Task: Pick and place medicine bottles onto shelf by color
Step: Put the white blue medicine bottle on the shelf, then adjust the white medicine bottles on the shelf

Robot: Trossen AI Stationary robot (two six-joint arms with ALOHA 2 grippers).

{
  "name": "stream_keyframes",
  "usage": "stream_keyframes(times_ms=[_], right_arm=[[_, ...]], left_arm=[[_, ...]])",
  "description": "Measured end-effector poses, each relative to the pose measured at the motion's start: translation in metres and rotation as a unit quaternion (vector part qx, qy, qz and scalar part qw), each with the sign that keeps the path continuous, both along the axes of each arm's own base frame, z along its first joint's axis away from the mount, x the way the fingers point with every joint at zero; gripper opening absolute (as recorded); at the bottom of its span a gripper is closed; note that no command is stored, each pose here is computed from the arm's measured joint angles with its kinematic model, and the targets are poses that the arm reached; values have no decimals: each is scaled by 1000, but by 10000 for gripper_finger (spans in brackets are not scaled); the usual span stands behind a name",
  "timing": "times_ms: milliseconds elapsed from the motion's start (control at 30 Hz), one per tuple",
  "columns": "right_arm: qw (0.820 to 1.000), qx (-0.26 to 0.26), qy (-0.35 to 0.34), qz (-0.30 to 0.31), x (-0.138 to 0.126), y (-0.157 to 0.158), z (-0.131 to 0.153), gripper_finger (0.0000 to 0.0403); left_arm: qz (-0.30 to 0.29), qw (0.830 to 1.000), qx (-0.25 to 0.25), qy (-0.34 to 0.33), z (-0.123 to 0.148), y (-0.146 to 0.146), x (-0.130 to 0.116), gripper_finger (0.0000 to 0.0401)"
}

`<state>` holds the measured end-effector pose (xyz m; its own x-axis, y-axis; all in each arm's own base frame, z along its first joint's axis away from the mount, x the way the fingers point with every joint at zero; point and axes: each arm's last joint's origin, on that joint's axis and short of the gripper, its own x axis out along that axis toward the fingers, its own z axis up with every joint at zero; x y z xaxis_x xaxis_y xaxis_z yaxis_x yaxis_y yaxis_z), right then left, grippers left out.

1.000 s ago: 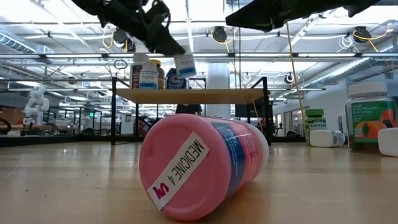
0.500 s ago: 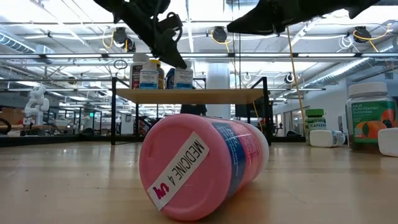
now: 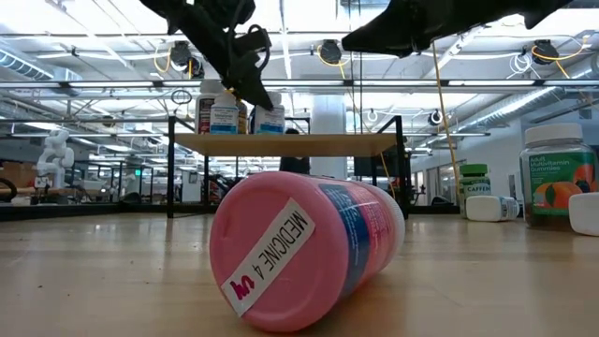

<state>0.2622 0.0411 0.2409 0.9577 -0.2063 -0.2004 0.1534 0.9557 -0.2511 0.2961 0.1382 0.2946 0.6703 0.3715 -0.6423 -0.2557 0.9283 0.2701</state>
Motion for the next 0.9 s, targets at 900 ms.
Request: stream_keyframes(times_ms=[900], right_arm=[[1000, 0, 13, 7, 0, 0, -2, 59]], left_arm=[[64, 991, 99, 57, 21, -36, -17, 310]])
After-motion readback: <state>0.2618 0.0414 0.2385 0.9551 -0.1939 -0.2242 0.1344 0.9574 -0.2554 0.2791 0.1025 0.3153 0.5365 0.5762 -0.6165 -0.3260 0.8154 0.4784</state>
